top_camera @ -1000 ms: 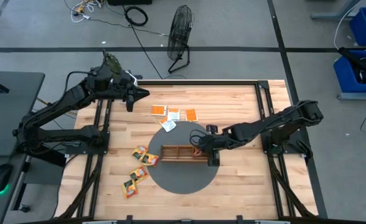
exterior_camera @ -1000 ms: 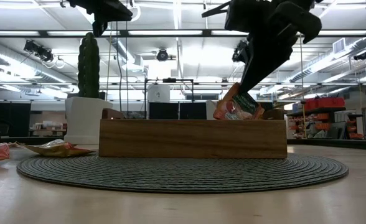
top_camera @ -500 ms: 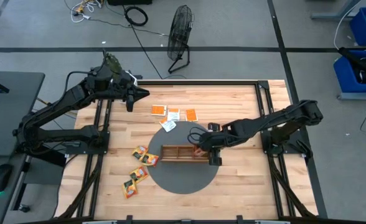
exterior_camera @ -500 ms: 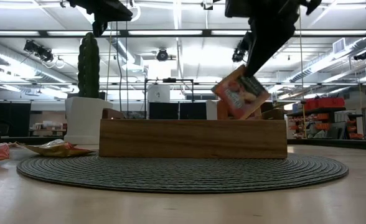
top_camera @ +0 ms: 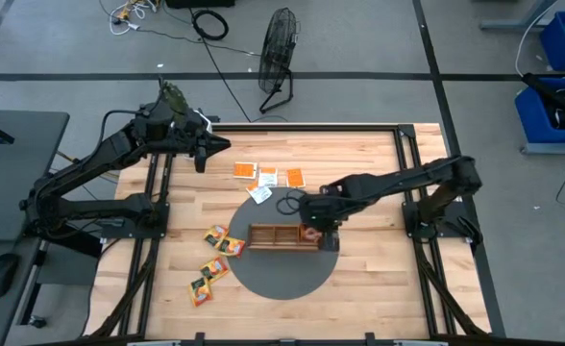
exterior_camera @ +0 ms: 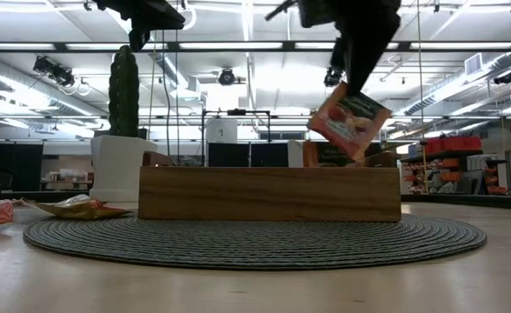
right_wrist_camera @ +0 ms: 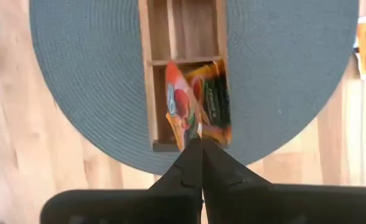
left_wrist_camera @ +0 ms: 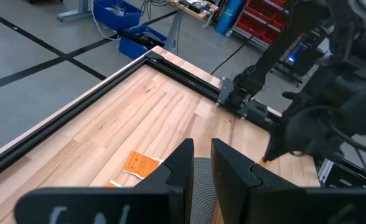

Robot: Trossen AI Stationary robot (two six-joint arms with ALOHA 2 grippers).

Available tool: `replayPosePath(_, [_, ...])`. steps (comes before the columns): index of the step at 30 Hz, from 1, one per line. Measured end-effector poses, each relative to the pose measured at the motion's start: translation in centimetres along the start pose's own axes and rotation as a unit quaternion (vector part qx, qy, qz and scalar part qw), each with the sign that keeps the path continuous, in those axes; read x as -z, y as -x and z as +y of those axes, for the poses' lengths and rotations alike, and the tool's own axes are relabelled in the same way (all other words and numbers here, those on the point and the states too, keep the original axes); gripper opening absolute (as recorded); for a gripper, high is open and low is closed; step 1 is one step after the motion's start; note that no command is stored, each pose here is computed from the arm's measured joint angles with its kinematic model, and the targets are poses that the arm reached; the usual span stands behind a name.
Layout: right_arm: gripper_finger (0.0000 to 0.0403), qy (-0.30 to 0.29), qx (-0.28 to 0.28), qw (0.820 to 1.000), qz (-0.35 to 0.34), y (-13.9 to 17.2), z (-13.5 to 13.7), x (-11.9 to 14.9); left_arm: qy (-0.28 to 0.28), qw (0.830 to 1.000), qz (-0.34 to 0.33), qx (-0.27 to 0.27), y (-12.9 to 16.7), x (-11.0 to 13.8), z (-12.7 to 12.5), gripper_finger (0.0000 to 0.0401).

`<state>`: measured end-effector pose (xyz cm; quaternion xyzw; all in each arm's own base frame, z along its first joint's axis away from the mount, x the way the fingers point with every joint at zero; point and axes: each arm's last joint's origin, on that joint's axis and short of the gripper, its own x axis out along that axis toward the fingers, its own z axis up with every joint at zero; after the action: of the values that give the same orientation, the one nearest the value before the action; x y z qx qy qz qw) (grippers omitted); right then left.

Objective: Pick & Place Tea
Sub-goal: Put the red tea bag into the right section of the wooden organizer

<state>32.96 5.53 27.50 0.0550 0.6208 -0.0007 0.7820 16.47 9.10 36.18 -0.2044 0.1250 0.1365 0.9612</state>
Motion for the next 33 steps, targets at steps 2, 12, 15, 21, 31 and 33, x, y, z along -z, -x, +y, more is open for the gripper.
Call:
replayPosePath(2, [0.0000,0.001,0.002,1.000,0.023,-0.3,0.2,-0.9,0.001,1.000,0.002,-0.001,0.0,0.0,0.0,0.0057])
replayPosePath(12, [0.0000,0.037,0.033,0.993,0.110,-2.0,0.7,-3.9,0.001,1.000,0.002,-0.001,0.0,0.0,0.0,0.0057])
replayPosePath(15, [0.0000,0.046,0.037,0.989,0.133,-2.7,0.6,-4.3,0.001,1.000,0.002,-0.001,0.0,0.0,0.0,0.0057])
replayPosePath(21, [0.0000,0.053,0.039,0.986,0.154,-4.1,0.5,-4.5,0.001,1.000,0.002,-0.001,0.0,0.0,0.0,0.0057])
replayPosePath(31, [0.0000,0.059,0.046,0.983,0.168,-3.7,0.3,-4.2,0.003,1.000,0.003,0.000,0.0,0.1,0.0,0.0057])
replayPosePath(33, [0.0000,0.073,0.053,0.982,0.167,-3.6,0.4,-4.1,0.008,1.000,0.005,0.005,0.0,0.1,-0.2,0.0057])
